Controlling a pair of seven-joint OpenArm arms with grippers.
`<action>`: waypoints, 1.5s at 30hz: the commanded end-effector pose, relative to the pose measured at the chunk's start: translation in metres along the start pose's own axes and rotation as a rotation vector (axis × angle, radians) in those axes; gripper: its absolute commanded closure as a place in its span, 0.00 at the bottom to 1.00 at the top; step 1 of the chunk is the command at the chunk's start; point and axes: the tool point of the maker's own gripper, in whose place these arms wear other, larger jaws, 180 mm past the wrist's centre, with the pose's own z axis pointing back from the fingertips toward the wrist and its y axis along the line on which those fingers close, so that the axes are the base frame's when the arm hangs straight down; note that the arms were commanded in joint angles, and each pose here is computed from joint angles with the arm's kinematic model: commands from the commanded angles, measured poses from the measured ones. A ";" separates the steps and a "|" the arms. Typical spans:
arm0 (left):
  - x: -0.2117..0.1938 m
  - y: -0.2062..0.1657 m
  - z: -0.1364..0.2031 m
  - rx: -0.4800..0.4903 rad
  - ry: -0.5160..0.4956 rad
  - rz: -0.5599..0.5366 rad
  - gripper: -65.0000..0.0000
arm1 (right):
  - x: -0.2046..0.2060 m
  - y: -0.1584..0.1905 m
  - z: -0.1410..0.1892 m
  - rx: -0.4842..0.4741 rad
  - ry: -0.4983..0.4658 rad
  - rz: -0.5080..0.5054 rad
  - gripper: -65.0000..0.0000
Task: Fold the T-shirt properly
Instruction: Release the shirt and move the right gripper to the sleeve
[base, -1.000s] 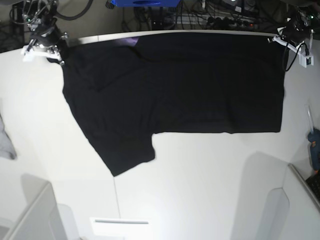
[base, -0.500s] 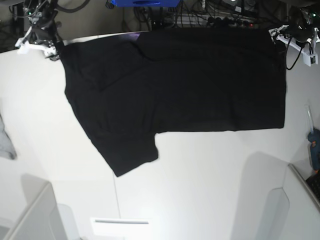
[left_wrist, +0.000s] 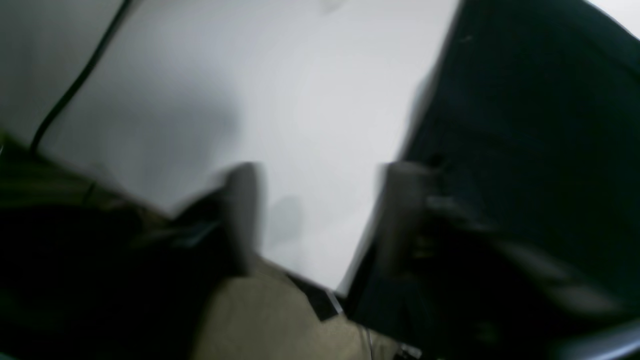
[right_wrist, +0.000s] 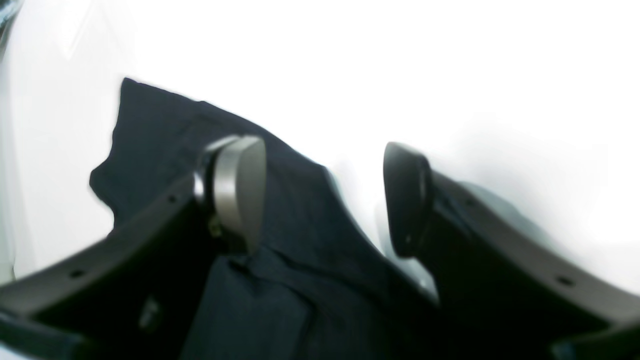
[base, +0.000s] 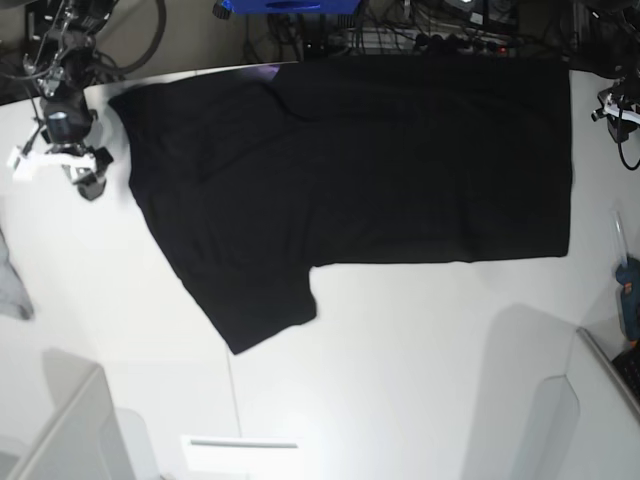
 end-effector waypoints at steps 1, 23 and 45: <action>0.014 -0.001 0.002 -0.003 -0.037 -0.035 0.75 | 0.018 0.023 -0.008 0.075 -0.029 0.044 0.45; 0.024 -0.014 -0.004 -0.035 -0.035 -0.099 1.00 | 0.022 0.146 -0.153 0.280 0.220 0.299 0.45; 0.025 -0.013 -0.004 -0.034 -0.037 -0.100 1.00 | -0.034 0.155 -0.194 0.297 0.349 0.506 0.45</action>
